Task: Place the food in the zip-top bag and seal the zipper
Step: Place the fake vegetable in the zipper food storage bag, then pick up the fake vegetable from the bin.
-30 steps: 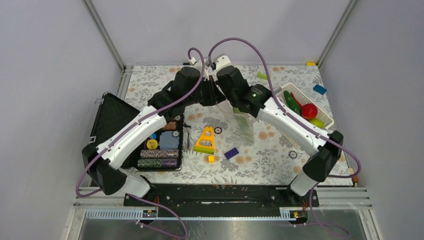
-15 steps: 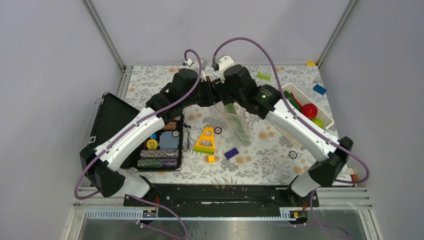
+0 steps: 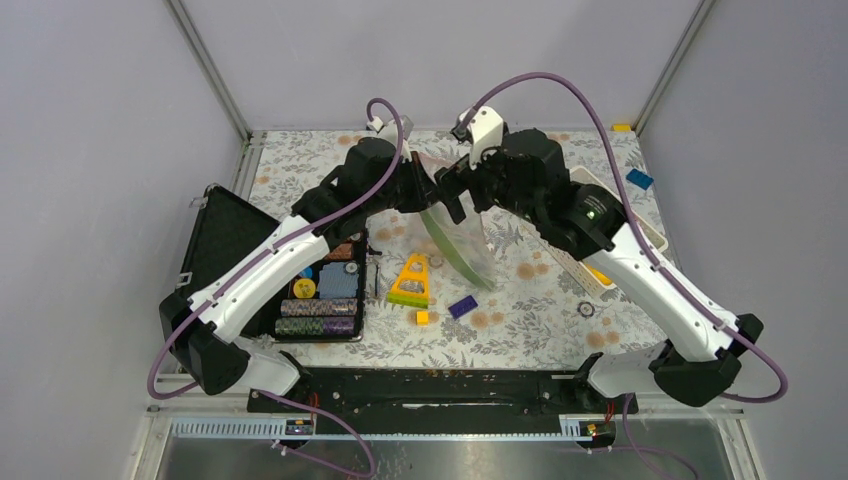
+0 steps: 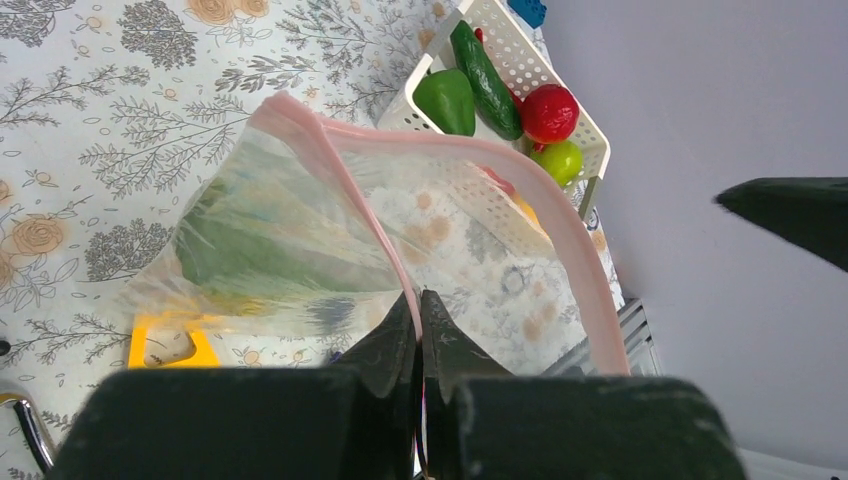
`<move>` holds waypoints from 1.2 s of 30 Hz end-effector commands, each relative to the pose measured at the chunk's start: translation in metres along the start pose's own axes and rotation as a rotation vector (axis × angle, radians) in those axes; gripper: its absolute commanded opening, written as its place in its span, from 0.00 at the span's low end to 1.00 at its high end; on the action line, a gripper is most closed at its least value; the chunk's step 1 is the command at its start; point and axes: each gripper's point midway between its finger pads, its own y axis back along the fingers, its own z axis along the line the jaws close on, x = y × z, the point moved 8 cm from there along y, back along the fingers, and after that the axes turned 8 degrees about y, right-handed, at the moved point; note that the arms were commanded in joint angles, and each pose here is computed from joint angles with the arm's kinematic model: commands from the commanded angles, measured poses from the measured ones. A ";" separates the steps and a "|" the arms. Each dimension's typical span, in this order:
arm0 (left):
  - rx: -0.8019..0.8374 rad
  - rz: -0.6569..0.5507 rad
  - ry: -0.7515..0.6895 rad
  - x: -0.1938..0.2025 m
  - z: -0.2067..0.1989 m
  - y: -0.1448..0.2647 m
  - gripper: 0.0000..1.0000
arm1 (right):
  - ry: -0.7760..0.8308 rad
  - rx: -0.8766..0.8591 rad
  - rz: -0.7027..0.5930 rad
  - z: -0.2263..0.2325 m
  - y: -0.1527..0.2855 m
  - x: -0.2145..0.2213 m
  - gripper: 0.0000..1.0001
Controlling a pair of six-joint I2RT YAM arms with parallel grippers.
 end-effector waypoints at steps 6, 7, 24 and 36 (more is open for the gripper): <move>0.039 -0.091 -0.048 -0.016 -0.011 0.007 0.00 | -0.232 0.303 -0.016 -0.075 0.033 0.029 1.00; 0.039 -0.090 -0.051 -0.016 -0.010 0.006 0.00 | -0.255 0.358 0.005 -0.087 0.032 0.039 1.00; 0.066 -0.012 -0.100 -0.004 -0.003 -0.003 0.00 | -0.724 0.576 0.546 -0.202 -0.045 0.217 1.00; 0.081 0.013 -0.107 0.000 -0.002 -0.004 0.00 | -0.764 0.575 0.613 -0.208 -0.083 0.261 1.00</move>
